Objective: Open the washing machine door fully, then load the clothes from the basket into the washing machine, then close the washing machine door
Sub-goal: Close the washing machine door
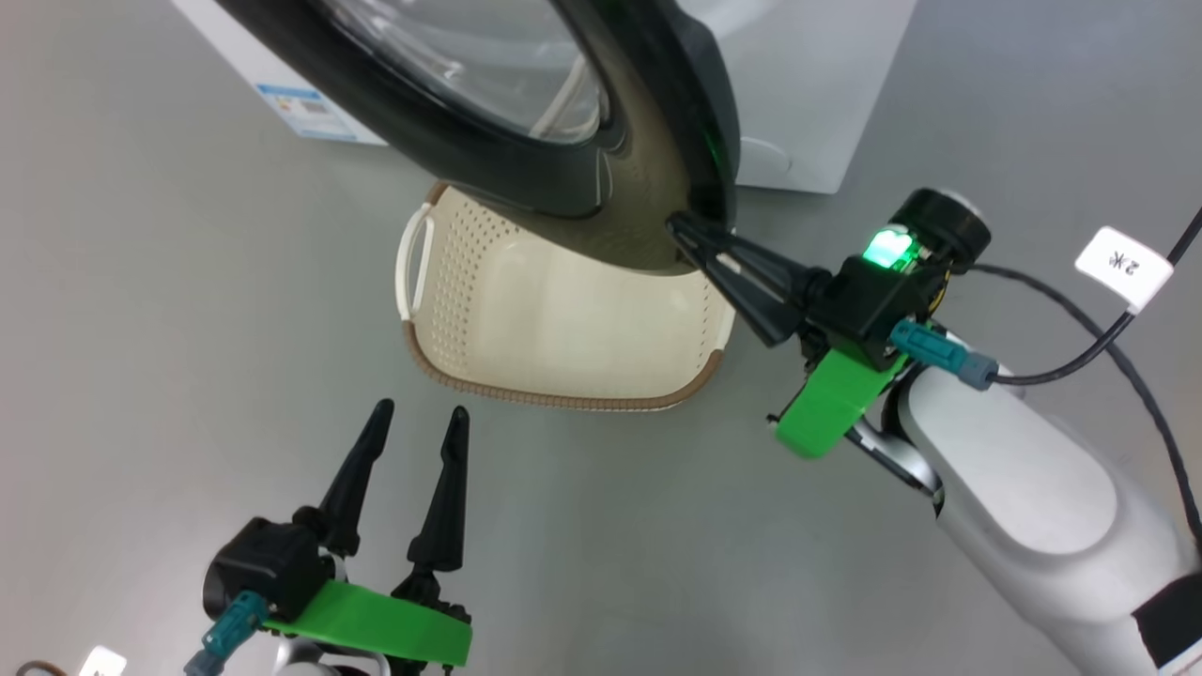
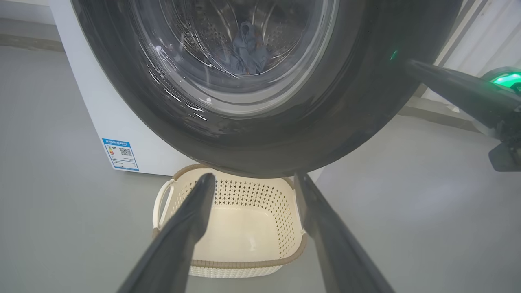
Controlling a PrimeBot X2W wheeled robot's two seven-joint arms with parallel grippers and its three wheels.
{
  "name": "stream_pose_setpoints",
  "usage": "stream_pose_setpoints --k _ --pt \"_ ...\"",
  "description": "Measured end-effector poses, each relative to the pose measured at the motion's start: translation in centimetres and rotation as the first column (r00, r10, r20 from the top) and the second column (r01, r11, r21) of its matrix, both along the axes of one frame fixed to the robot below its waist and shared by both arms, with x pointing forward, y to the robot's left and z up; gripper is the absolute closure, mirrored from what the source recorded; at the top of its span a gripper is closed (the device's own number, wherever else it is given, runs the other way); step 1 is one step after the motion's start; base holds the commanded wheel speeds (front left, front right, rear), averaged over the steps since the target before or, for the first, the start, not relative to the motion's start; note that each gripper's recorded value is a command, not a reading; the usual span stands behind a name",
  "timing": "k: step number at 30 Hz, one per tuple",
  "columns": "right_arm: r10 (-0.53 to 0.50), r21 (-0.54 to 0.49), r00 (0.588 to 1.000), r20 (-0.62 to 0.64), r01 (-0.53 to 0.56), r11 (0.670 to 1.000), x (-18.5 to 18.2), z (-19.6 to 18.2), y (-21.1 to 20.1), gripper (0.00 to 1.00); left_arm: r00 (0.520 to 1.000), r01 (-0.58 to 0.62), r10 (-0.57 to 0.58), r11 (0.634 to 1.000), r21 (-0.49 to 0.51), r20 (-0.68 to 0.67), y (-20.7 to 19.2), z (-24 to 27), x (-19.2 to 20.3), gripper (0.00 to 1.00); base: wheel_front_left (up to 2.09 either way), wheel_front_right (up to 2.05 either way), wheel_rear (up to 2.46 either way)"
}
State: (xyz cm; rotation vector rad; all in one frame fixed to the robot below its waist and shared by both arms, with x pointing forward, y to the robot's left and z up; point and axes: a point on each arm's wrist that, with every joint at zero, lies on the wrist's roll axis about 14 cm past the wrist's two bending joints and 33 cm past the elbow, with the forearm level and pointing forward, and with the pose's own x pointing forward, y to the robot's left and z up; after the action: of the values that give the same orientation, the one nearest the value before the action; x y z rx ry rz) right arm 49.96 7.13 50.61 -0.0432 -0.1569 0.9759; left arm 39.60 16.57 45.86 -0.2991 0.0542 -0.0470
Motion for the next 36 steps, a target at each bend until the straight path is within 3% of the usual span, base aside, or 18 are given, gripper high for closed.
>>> stream_pose_setpoints --k 9,36 --pt "0.013 0.014 1.0 0.006 -0.013 1.0 2.5 -0.8 0.7 1.0 0.999 -0.019 0.019 1.0 0.002 -0.033 0.4 -1.2 0.8 0.0 0.0 0.0 0.0" --pt "-0.13 0.019 0.986 0.105 0.129 0.992 14.6 -1.2 -1.4 1.0 0.995 -0.004 0.003 1.0 -0.011 -0.103 -0.3 -4.8 4.0 0.0 0.0 0.0 0.0"
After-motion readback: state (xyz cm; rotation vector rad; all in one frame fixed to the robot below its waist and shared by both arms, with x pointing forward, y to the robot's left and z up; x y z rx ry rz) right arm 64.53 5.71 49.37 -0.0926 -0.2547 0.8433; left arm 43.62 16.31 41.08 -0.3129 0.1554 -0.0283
